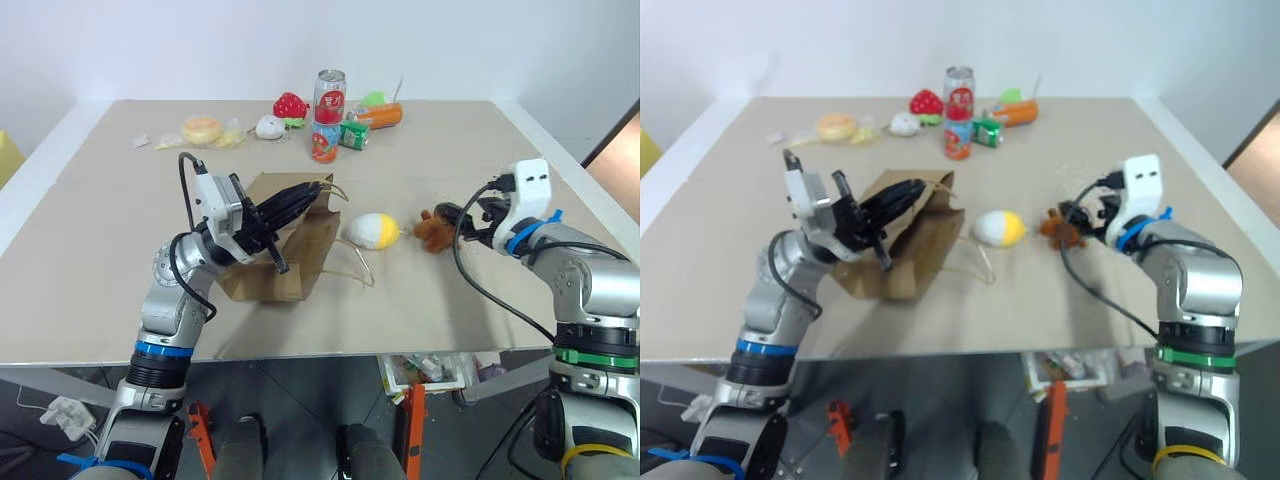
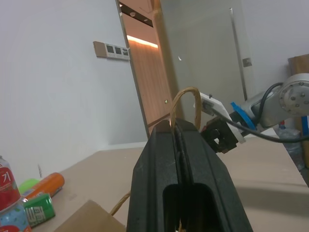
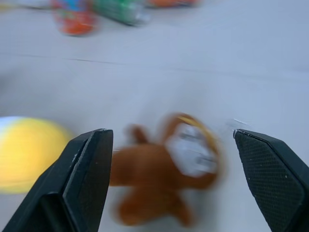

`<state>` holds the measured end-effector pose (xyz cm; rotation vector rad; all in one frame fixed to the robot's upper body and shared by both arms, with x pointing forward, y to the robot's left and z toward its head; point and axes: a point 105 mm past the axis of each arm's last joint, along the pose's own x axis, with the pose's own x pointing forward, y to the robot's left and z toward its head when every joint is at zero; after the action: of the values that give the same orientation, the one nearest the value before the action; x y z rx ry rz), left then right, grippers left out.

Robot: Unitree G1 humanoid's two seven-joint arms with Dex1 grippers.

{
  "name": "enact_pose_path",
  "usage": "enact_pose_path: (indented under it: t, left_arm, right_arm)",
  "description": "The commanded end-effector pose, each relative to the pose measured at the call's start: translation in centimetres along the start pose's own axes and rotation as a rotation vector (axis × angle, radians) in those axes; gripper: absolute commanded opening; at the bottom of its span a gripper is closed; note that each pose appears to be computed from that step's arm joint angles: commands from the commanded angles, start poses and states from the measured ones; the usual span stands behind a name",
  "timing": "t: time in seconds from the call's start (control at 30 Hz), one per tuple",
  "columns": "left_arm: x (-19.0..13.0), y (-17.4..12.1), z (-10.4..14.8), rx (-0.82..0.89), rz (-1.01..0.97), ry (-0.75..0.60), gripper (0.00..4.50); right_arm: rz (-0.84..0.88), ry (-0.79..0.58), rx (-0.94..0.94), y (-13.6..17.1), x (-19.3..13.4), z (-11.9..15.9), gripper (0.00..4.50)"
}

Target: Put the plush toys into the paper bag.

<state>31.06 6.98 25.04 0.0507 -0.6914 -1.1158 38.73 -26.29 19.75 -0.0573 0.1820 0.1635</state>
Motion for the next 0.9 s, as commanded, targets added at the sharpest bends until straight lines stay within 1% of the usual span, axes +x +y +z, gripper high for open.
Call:
enact_pose_path:
  t: [0.03, 0.13, 0.3, 0.37, 0.43, 0.7, 0.73, 0.77, 0.8, 0.9]
  left_arm:
    - [0.4, -0.6, 1.2, 0.022, -0.031, -0.042, 0.0]
    - [0.5, -0.7, 1.2, 0.019, -0.033, -0.044, 0.0]
    - [0.4, -0.8, 1.3, 0.019, -0.031, -0.044, 0.0]
    - [0.3, -0.8, 1.3, 0.021, -0.027, -0.043, 0.0]
    - [0.2, -0.8, 1.3, 0.022, -0.022, -0.042, 0.0]
    - [0.3, -0.8, 1.3, 0.022, -0.022, -0.039, 0.0]
    - [0.3, -0.8, 1.3, 0.022, -0.023, -0.039, 0.0]
    - [0.4, -0.8, 1.3, 0.022, -0.024, -0.039, 0.0]
    - [0.4, -0.8, 1.3, 0.022, -0.024, -0.039, 0.0]
    - [0.4, -0.8, 1.3, 0.024, -0.025, -0.041, 0.0]
  right_arm:
    - [-0.053, -0.048, 0.007, 0.3, 1.5, 1.2, 4.33]
    - [-0.062, -0.044, 0.021, 0.5, 2.4, 1.1, 4.33]
    - [-0.134, 0.026, 0.021, 0.2, 3.5, -0.6, 4.33]
    - [-0.211, 0.07, 0.018, -0.6, 3.8, -1.6, 4.33]
    - [-0.248, 0.089, 0.036, -0.7, 4.0, -2.2, 4.33]
    - [-0.205, 0.115, 0.083, 2.2, 5.4, -3.8, 4.33]
    - [-0.197, 0.119, 0.09, 2.5, 5.5, -4.1, 4.11]
    - [-0.192, 0.121, 0.093, 2.7, 5.6, -4.3, 3.71]
    - [-0.191, 0.123, 0.095, 2.8, 5.6, -4.4, 3.59]
    - [-0.194, 0.109, 0.116, 2.5, 5.3, -4.4, 2.28]
